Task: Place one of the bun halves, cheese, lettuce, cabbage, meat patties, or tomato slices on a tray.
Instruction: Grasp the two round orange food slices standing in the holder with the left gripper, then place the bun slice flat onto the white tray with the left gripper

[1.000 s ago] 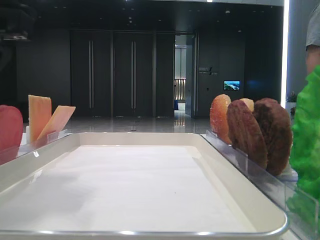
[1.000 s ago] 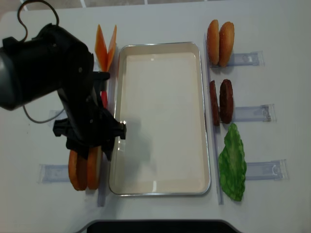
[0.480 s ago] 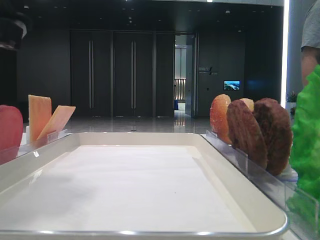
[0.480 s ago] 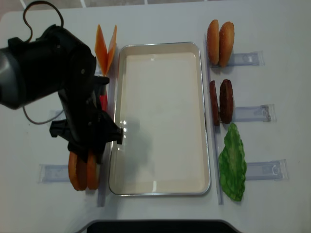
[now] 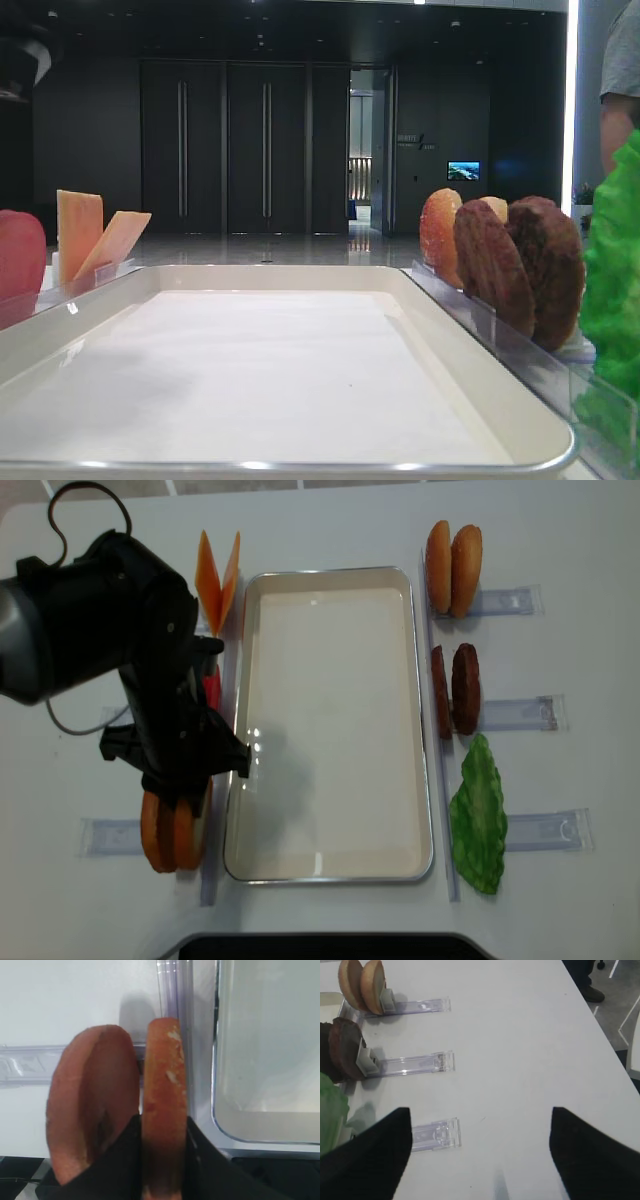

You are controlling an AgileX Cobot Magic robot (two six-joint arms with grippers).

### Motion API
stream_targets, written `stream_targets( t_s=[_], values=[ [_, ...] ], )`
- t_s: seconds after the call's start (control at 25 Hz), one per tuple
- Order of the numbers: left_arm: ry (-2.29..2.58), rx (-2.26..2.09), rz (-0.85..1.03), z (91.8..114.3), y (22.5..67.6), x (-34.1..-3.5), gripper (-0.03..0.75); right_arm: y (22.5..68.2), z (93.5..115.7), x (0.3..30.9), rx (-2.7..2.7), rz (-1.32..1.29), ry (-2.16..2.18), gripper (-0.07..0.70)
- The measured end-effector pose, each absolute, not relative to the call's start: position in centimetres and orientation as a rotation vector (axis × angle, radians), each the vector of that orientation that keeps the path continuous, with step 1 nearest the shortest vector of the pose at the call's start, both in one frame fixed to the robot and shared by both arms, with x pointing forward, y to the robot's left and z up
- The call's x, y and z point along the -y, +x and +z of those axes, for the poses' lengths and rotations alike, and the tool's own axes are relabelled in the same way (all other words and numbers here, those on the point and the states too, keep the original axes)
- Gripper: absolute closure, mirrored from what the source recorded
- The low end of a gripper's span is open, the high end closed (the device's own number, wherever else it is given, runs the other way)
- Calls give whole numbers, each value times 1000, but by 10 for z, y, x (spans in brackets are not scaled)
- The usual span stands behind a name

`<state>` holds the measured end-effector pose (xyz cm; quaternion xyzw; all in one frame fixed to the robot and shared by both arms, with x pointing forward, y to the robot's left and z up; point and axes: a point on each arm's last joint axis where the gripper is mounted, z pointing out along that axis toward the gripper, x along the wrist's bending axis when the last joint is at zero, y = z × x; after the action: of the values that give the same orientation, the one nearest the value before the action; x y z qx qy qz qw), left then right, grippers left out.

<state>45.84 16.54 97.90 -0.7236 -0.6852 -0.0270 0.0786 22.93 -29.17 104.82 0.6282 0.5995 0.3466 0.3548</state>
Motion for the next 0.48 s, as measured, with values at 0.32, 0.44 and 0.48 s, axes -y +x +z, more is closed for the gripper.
stream_targets(
  t_s=[0.32, 0.44, 0.48],
  values=[
    [-2239, 2103, -64, 1002, 449, -168, 570, 229, 1048, 292, -1549, 896, 1623, 93],
    [-2300, 2185, -50, 1024, 439, -171, 571, 229, 1048, 292, -1549, 896, 1623, 93],
    [-2321, 2211, -41, 1029, 437, -171, 571, 229, 1048, 292, -1549, 896, 1623, 93]
  ],
)
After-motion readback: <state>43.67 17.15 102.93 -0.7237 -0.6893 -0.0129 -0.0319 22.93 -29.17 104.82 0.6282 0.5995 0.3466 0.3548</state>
